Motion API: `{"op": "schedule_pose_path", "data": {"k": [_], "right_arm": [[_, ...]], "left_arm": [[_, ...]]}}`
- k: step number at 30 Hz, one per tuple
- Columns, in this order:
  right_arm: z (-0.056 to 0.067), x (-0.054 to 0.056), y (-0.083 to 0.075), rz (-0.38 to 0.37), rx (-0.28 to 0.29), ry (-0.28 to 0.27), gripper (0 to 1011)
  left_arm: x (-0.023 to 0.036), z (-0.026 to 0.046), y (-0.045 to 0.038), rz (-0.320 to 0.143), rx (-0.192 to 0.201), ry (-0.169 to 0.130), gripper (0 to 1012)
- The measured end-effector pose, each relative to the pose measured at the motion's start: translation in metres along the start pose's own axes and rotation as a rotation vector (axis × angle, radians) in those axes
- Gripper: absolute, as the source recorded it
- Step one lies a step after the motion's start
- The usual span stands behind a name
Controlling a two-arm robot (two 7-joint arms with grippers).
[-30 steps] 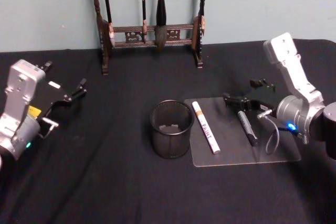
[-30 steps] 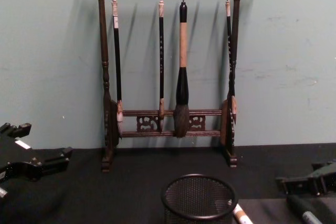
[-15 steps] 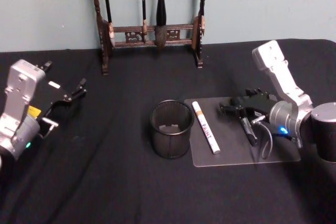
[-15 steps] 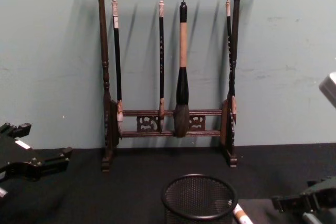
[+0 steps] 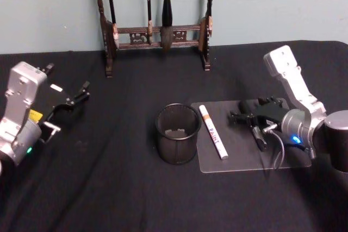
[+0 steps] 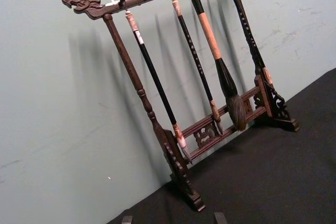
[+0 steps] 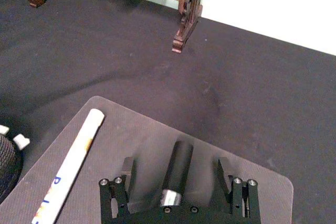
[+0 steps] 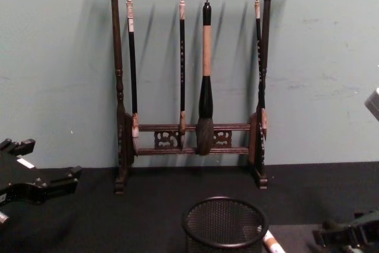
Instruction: Pick up the water-based marker from the table and place it into the pen holder.
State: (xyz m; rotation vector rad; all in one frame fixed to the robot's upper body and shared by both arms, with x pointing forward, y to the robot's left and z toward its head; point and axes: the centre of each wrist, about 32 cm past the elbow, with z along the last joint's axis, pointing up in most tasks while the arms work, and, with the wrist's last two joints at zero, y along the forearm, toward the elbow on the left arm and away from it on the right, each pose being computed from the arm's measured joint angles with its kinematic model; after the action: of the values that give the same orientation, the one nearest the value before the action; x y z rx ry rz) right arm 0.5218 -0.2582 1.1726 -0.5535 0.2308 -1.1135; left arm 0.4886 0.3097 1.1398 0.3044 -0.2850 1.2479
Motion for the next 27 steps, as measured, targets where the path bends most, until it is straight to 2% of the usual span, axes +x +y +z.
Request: {"op": "schedule_pose_path", "data": {"k": [9, 27], "right_arm": [[-0.0037, -0.0026, -0.0046, 0.003, -0.011, 0.014, 1002], [-0.0085, -0.0026, -0.0034, 0.015, -0.02, 0.028, 1003]], "left_arm": [[0.0, 0.0, 0.0, 0.0, 0.0, 0.0, 1001], [0.0, 0.0, 0.0, 0.0, 0.0, 0.0, 1001]]}}
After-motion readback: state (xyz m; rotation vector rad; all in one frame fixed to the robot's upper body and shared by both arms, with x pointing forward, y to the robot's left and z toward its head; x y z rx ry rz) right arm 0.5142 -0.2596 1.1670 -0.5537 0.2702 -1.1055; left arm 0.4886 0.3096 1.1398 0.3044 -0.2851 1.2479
